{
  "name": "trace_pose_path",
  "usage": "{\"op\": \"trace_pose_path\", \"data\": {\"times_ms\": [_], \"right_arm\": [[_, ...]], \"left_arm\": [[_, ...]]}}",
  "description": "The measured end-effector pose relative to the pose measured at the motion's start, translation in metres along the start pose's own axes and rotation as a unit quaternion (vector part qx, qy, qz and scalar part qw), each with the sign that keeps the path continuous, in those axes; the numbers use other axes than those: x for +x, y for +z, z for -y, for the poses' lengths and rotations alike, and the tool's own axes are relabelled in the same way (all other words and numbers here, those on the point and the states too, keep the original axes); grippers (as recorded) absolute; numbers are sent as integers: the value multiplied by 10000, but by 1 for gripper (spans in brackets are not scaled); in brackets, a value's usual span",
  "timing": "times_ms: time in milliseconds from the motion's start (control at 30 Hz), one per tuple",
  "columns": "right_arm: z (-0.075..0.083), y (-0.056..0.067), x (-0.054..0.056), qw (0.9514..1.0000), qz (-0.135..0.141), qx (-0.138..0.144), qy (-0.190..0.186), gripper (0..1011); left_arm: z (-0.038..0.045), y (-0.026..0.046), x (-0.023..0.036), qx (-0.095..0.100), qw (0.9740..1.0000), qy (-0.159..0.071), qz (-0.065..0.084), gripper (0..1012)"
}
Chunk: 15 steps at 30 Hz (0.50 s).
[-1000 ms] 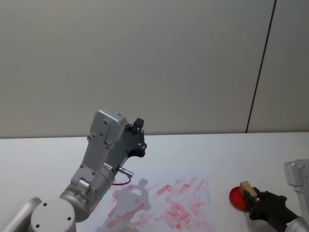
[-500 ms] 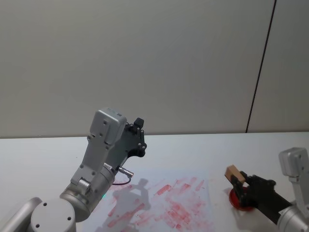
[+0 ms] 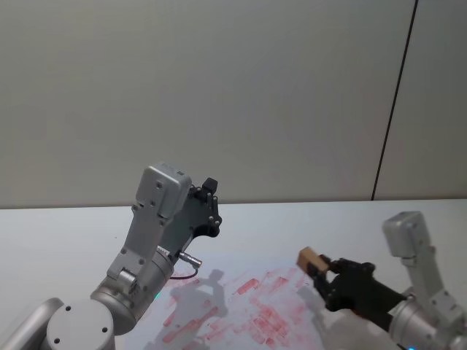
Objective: Use the one hand to pick up the stamp and affix it onto the A4 paper.
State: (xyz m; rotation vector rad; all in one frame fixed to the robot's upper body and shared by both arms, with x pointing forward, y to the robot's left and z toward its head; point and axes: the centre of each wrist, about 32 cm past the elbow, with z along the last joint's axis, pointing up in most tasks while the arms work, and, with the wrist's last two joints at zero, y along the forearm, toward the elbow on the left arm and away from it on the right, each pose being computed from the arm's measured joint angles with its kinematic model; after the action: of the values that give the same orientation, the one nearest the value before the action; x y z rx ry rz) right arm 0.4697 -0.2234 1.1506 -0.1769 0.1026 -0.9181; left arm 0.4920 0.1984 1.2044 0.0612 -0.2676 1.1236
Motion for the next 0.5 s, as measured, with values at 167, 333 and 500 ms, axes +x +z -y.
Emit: {"op": "trace_pose_path", "data": {"times_ms": [167, 333, 500], "right_arm": [[-153, 10, -28, 9991, 51, -213, 368, 216], [-304, 0, -58, 9967, 108, -477, 645, 216], [-402, -12, -83, 9949, 111, -656, 764, 217]], "left_arm": [[0, 0, 0, 0, 10000, 0, 0, 0], [0, 0, 0, 0, 10000, 0, 0, 0], [0, 0, 0, 0, 10000, 0, 0, 0]]}}
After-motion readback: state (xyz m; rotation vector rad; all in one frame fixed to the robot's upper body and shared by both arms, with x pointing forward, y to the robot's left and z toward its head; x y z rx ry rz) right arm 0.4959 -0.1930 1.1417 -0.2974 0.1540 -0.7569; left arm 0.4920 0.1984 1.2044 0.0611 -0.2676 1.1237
